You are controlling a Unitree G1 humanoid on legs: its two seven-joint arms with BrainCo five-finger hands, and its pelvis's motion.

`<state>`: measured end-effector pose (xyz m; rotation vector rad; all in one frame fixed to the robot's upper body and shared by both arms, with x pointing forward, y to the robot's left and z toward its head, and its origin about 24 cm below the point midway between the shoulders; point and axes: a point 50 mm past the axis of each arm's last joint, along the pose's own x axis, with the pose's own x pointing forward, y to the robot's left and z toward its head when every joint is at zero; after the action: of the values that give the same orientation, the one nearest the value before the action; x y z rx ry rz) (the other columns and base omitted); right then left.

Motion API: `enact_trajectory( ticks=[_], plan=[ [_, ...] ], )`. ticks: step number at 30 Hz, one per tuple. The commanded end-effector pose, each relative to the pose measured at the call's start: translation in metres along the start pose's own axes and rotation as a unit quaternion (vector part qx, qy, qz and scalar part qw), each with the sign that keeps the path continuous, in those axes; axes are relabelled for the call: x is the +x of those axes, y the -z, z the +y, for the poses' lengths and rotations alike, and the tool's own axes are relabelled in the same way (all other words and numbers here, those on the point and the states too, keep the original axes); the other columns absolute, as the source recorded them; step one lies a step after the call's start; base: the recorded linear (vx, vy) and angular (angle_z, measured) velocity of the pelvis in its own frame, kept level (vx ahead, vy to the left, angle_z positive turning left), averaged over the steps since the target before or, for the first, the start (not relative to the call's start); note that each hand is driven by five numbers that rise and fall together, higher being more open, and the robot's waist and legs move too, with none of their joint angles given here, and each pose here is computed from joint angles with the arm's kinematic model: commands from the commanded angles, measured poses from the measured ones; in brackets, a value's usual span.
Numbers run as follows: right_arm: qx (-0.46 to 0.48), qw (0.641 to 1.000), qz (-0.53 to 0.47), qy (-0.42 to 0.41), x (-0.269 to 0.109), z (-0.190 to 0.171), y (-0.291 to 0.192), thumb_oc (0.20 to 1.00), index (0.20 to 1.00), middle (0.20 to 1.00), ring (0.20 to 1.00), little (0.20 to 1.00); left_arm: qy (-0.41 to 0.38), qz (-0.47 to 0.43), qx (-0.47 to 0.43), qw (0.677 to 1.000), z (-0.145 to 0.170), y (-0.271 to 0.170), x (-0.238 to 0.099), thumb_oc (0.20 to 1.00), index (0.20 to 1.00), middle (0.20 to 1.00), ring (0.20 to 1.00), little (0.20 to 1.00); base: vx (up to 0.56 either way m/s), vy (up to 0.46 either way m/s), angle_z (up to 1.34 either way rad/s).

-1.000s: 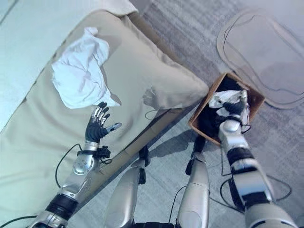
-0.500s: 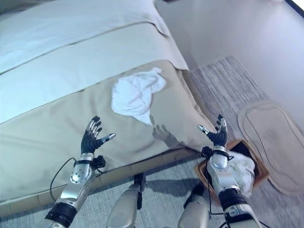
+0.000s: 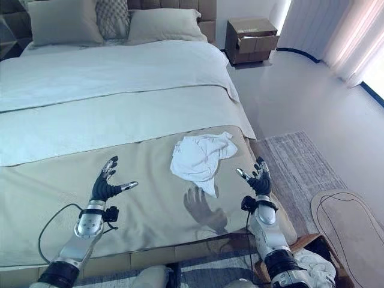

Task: Pick up clothes into the bucket

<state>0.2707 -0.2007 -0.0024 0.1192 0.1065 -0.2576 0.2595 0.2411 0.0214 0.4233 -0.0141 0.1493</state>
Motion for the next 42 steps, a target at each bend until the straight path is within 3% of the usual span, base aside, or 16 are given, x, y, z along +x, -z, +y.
enact_trajectory(
  ticks=[1,10,16,21,25,29,35,42],
  plan=[
    [0.016,0.997,-0.073,-0.007,0.010,-0.006,-0.033,1.000,1.000,1.000,1.000,1.000,0.004,-0.080,0.024,0.996,0.002,-0.032,0.020,1.000,1.000,1.000,1.000,1.000,0.10,-0.035,0.13],
    [0.025,0.999,-0.021,0.041,-0.004,-0.038,-0.006,1.000,1.000,1.000,1.000,1.000,0.042,-0.067,0.075,0.994,-0.011,-0.027,0.026,1.000,1.000,1.000,1.000,1.000,0.10,-0.106,0.25],
    [0.011,0.998,-0.061,0.032,0.008,-0.034,-0.027,1.000,1.000,1.000,1.000,1.000,0.042,-0.080,0.196,0.976,-0.004,-0.029,0.043,1.000,1.000,1.000,1.000,1.000,-0.07,0.050,-0.16],
    [0.026,0.993,-0.112,-0.006,0.017,-0.001,-0.050,1.000,1.000,1.000,1.000,1.000,-0.029,-0.111,0.271,0.956,0.014,-0.045,0.066,1.000,1.000,1.000,1.000,1.000,-0.13,0.172,-0.26],
    [0.002,0.992,-0.117,-0.045,0.012,0.015,-0.049,1.000,1.000,1.000,1.000,1.000,-0.083,-0.132,0.273,0.949,0.027,-0.057,0.070,1.000,1.000,1.000,1.000,1.000,-0.08,0.129,-0.51],
    [0.004,0.994,-0.107,-0.038,0.009,0.016,-0.042,1.000,1.000,1.000,1.000,1.000,-0.117,-0.145,0.299,0.936,0.035,-0.063,0.075,1.000,1.000,1.000,1.000,1.000,-0.03,0.065,-0.17],
    [0.011,0.992,-0.126,-0.028,0.010,0.011,-0.049,1.000,1.000,1.000,1.000,1.000,-0.168,-0.240,0.326,0.899,0.043,-0.117,0.091,1.000,1.000,1.000,1.000,1.000,-0.02,0.031,-0.03],
    [0.013,0.988,-0.154,-0.008,0.015,0.006,-0.063,1.000,1.000,1.000,1.000,1.000,-0.187,-0.312,0.300,0.882,0.036,-0.175,0.107,1.000,1.000,1.000,1.000,1.000,-0.01,0.010,-0.04]
  ],
)
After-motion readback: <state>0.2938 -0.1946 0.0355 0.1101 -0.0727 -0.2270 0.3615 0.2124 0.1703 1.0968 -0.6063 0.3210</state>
